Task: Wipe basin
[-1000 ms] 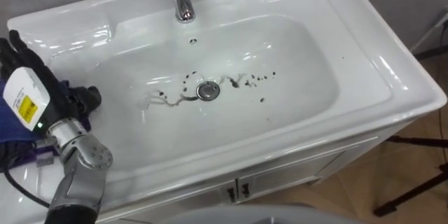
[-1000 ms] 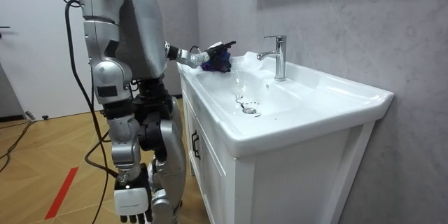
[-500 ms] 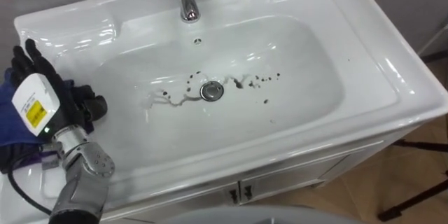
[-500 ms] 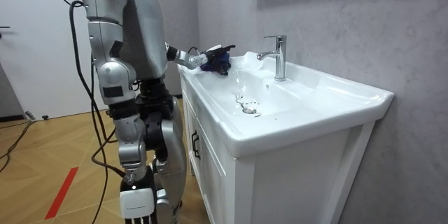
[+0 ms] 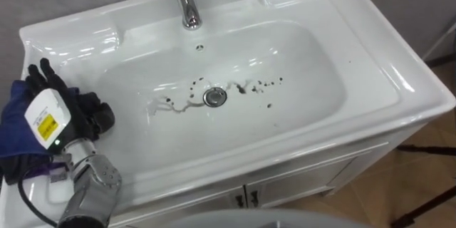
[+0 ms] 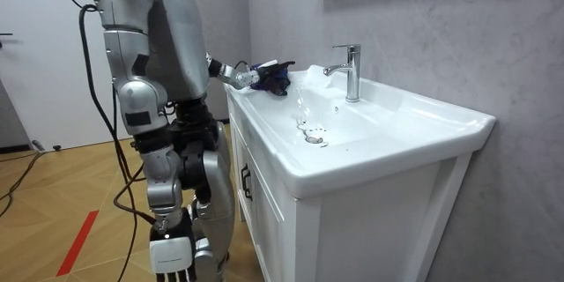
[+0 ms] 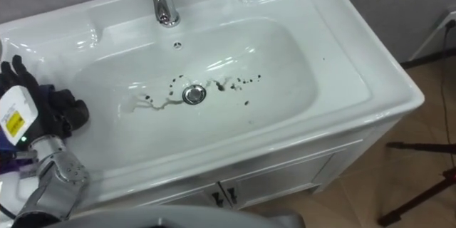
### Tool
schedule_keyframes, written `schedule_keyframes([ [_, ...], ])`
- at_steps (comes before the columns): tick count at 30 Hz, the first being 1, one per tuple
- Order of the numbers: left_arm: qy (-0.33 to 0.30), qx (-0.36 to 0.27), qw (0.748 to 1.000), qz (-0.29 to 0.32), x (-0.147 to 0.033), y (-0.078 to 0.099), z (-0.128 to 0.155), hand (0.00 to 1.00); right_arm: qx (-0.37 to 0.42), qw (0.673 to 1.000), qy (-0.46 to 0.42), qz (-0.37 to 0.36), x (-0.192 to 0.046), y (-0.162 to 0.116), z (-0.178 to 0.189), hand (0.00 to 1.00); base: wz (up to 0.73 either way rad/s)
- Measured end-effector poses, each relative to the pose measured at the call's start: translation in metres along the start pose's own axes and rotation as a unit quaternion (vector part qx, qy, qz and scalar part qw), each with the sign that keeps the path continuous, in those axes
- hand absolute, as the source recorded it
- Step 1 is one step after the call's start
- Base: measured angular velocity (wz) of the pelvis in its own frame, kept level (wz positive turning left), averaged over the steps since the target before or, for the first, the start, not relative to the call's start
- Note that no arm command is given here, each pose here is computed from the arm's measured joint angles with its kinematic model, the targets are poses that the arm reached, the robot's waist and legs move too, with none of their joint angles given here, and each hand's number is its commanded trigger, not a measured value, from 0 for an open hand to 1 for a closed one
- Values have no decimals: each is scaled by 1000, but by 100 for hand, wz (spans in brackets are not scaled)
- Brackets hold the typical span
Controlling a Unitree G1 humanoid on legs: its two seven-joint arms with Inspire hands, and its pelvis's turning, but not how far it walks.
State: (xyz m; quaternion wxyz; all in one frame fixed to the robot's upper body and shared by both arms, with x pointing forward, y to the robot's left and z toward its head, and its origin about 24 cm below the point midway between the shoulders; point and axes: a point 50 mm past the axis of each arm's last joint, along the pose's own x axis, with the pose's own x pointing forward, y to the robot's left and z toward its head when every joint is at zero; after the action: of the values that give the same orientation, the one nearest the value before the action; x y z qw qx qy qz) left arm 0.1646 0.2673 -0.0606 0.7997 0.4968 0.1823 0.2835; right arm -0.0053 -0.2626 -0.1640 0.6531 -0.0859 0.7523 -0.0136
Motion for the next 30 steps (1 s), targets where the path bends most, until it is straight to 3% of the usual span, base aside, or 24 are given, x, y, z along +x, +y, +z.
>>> schedule_keyframes([
  [14,-43,54,998,-1,-4,-2,6,0,-4,1000,8,-5,0,0,0,0,-2],
  [30,-46,43,998,31,-4,16,14,0,-5,1000,12,-11,0,-1,-3,0,-1],
])
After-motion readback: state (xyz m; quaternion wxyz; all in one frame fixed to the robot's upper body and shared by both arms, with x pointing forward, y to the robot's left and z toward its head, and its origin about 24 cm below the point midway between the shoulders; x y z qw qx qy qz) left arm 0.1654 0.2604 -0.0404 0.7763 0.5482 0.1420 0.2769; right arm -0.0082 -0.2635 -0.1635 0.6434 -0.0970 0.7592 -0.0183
